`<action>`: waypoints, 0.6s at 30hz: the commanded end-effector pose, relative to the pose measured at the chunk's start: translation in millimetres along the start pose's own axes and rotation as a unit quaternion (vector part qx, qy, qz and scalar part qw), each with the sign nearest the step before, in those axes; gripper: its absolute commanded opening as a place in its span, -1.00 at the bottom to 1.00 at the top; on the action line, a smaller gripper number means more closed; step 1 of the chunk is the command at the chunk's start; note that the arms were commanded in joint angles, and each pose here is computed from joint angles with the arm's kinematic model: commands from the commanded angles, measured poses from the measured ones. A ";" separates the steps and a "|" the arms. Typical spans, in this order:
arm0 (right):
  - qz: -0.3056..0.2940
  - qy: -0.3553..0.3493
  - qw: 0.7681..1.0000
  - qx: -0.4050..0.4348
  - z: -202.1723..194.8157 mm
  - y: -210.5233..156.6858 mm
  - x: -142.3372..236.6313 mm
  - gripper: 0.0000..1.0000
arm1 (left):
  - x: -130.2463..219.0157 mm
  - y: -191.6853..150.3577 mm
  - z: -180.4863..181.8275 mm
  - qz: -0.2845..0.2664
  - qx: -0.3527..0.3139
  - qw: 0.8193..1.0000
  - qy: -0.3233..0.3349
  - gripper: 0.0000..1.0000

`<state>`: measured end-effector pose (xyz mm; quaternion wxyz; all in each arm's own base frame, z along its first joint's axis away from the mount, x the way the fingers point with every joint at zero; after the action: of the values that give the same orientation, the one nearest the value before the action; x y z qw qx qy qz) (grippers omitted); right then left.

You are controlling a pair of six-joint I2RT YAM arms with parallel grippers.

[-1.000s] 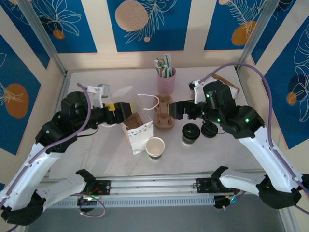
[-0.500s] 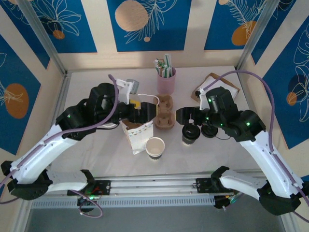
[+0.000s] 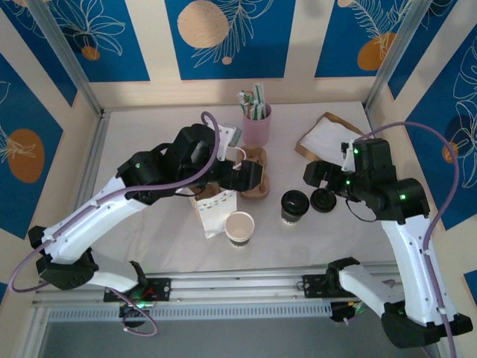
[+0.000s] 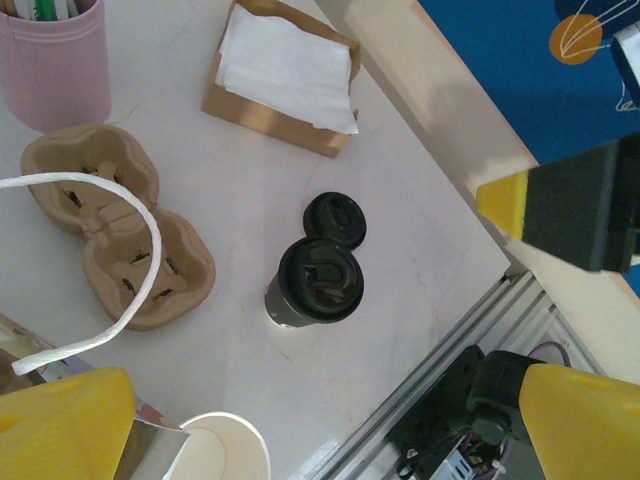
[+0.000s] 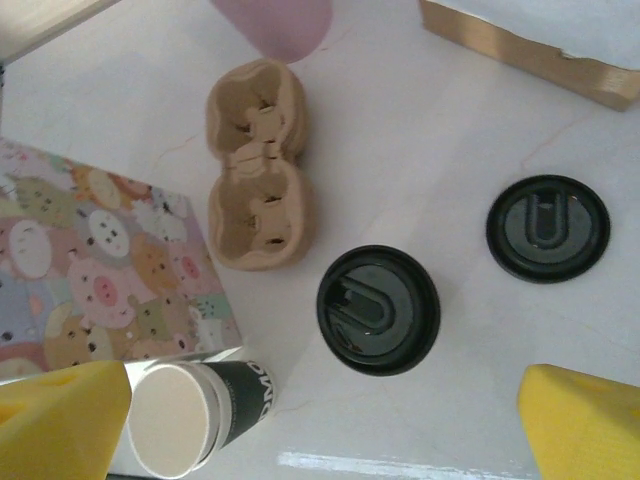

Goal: Pack the takeout coffee

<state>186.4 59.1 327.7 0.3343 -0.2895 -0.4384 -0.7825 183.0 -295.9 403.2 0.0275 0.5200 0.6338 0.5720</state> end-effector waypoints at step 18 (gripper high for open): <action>0.173 -0.052 0.977 0.110 -8.0 -44.6 -77.6 0.87 | 4.1 -36.7 -12.0 0.049 -0.049 0.997 0.043 0.81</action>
<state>195.6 86.7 248.8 0.4564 -0.3647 -0.4650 -0.6651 155.4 -309.9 376.7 -0.0035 0.5344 0.5805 0.6144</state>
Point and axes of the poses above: each hand's point on the last joint's axis, 136 mm out from that joint toward the fingers, its own x axis back along the fingers, its own z axis along the line the jaws close on, y = z × x, the point moved 4 cm from there along x, back along the fingers, and after that the axes turned 6 degrees about -x, right-handed, at the moved point
